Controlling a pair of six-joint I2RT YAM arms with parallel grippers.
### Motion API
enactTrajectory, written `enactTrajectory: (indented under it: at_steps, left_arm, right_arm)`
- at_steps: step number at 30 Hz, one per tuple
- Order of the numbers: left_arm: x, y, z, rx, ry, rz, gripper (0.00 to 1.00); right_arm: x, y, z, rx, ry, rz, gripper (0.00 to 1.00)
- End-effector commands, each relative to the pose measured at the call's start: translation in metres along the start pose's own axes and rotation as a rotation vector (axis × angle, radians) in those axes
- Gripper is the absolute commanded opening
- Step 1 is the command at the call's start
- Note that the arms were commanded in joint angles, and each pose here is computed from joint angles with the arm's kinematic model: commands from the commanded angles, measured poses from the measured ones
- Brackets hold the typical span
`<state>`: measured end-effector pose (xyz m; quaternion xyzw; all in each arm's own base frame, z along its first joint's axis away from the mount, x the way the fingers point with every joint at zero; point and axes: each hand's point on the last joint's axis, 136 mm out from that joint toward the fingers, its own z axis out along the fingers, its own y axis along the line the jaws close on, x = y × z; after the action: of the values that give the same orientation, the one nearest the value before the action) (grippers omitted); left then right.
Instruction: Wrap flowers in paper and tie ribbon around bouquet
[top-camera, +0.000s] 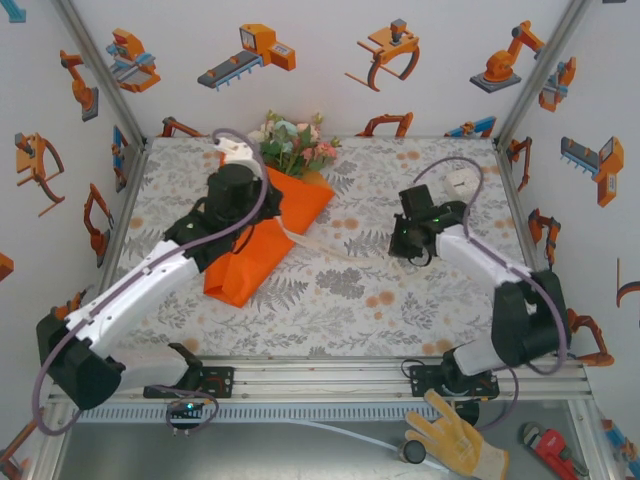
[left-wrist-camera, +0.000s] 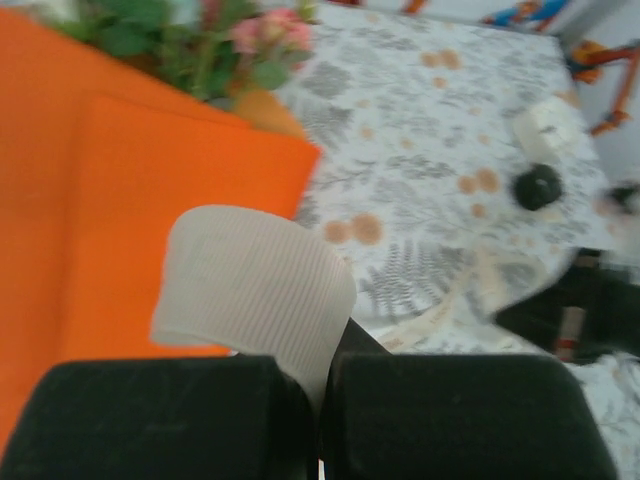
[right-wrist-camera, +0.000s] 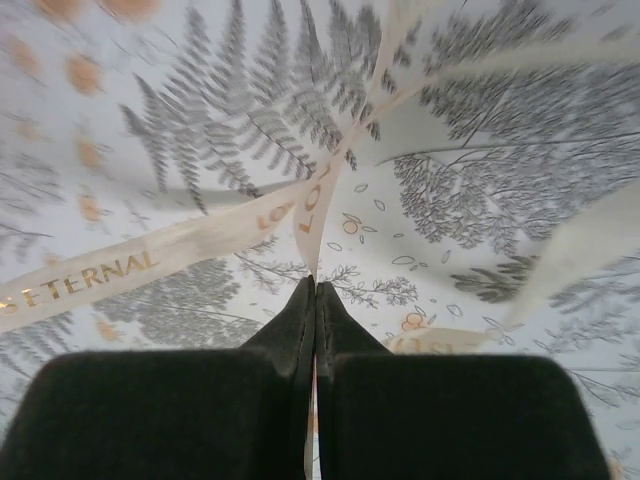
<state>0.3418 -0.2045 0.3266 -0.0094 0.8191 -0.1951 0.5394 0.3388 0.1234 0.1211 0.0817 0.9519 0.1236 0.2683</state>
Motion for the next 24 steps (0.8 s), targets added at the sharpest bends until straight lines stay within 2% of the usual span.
enactTrajectory:
  at_steps: [1,5,8,11,14,15,19,22,24]
  left_arm:
    - [-0.042,0.089,-0.056,-0.303,-0.035,-0.088,0.00]
    - [-0.044,0.168,-0.122,-0.563,-0.013,-0.179,0.00]
    - [-0.019,0.219,-0.155,-0.767,0.026,-0.235,0.00]
    - [0.030,0.266,-0.166,-0.905,0.137,-0.388,0.00]
    - [0.077,0.290,-0.165,-0.896,0.200,-0.628,0.00]
    - [0.086,0.295,-0.166,-0.907,0.196,-0.661,0.00]
    - [0.112,0.304,-0.178,-0.993,0.216,-0.714,0.00]
    - [0.127,0.313,-0.197,-1.125,0.239,-0.731,0.00]
    - [0.135,0.324,-0.212,-1.242,0.245,-0.727,0.00]
  right_arm:
    - [-0.057,-0.030,-0.084,0.058,-0.277,0.141,0.00]
    - [-0.074,-0.117,-0.149,0.144,-0.507,0.483,0.00]
    - [-0.058,-0.168,-0.166,0.238,-0.568,0.675,0.00]
    - [-0.033,-0.196,-0.149,0.258,-0.517,0.823,0.00]
    - [-0.008,-0.199,-0.112,0.221,-0.414,0.890,0.00]
    - [0.002,-0.198,-0.099,0.205,-0.377,0.906,0.00]
    - [0.037,-0.205,-0.066,0.233,-0.275,0.887,0.00]
    - [0.050,-0.215,-0.061,0.303,-0.243,0.851,0.00]
    - [0.049,-0.222,-0.065,0.342,-0.264,0.841,0.00]
